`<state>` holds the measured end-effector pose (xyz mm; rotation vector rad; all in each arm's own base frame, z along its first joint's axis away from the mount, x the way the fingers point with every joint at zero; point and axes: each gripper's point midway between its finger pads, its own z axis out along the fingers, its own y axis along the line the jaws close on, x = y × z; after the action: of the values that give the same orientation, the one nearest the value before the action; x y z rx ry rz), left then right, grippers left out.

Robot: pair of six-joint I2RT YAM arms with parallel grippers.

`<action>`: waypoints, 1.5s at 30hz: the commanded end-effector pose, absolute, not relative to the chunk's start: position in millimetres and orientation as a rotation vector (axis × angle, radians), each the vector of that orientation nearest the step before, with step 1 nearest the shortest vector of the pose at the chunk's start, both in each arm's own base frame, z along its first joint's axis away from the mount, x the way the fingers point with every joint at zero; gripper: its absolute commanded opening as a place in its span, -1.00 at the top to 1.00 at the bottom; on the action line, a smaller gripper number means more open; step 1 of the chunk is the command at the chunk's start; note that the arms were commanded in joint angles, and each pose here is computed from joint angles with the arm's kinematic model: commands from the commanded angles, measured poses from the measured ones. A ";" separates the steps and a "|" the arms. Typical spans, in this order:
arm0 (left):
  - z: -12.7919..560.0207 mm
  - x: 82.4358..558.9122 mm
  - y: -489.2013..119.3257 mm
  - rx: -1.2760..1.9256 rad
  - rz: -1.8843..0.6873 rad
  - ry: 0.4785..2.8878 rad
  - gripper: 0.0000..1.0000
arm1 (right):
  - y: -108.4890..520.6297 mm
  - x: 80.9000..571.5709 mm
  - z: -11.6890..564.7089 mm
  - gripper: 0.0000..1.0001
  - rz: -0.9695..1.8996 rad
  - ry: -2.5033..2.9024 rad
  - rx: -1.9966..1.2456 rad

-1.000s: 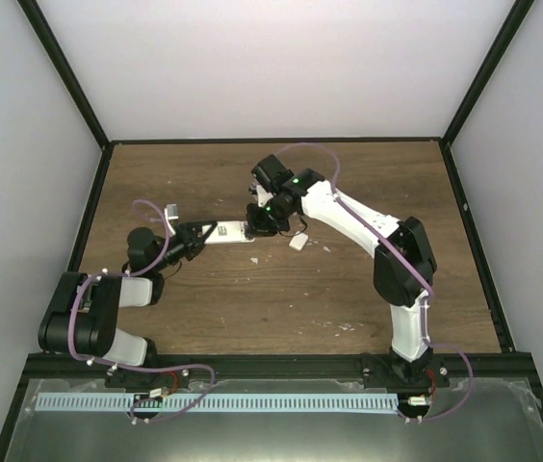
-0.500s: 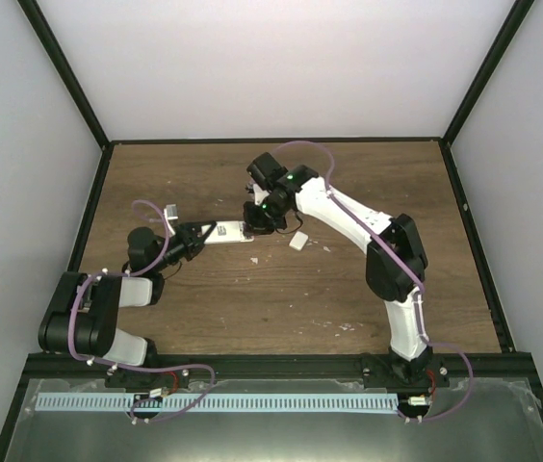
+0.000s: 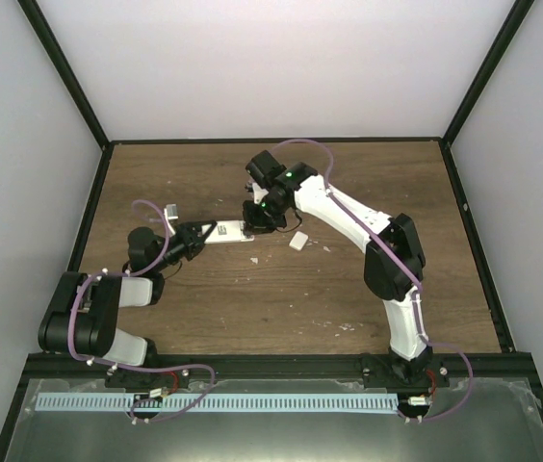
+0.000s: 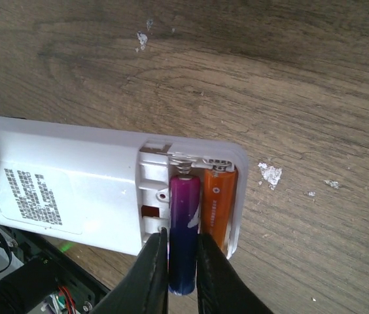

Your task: Load the batteries into the remote control

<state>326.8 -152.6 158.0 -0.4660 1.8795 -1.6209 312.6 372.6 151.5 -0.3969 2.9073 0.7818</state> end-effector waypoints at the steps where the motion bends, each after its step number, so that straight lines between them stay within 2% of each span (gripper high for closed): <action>1: 180.5 327.1 -157.2 -0.384 -1.648 1.819 1.00 | 379.4 314.4 158.9 0.75 0.787 2.881 -0.428; 13: 179.5 326.4 -157.0 -0.436 -1.685 1.820 1.00 | 375.9 324.3 181.9 0.41 0.758 2.804 -0.405; 22: 188.2 328.0 -154.4 -0.447 -1.702 1.808 1.00 | 359.1 333.2 242.9 -0.06 0.777 2.503 -0.399; 27: 194.7 326.9 -155.4 -0.475 -1.728 1.820 1.00 | 344.3 325.4 236.6 -0.31 0.796 2.437 -0.425; 32: 204.9 324.0 -155.5 -0.521 -1.785 1.802 1.00 | 340.1 313.8 222.2 -0.38 0.952 2.430 -0.401; 37: 209.1 317.7 -156.7 -0.572 -1.848 1.799 1.00 | 332.5 305.7 230.4 -0.44 1.174 2.344 -0.330; 45: 212.3 314.5 -157.9 -0.608 -1.903 1.795 1.00 | 331.3 295.4 238.1 -0.47 1.368 2.281 -0.326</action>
<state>317.8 -157.2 198.5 -0.6286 1.8277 -1.8553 298.4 317.5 202.0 -0.2716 2.4200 1.1903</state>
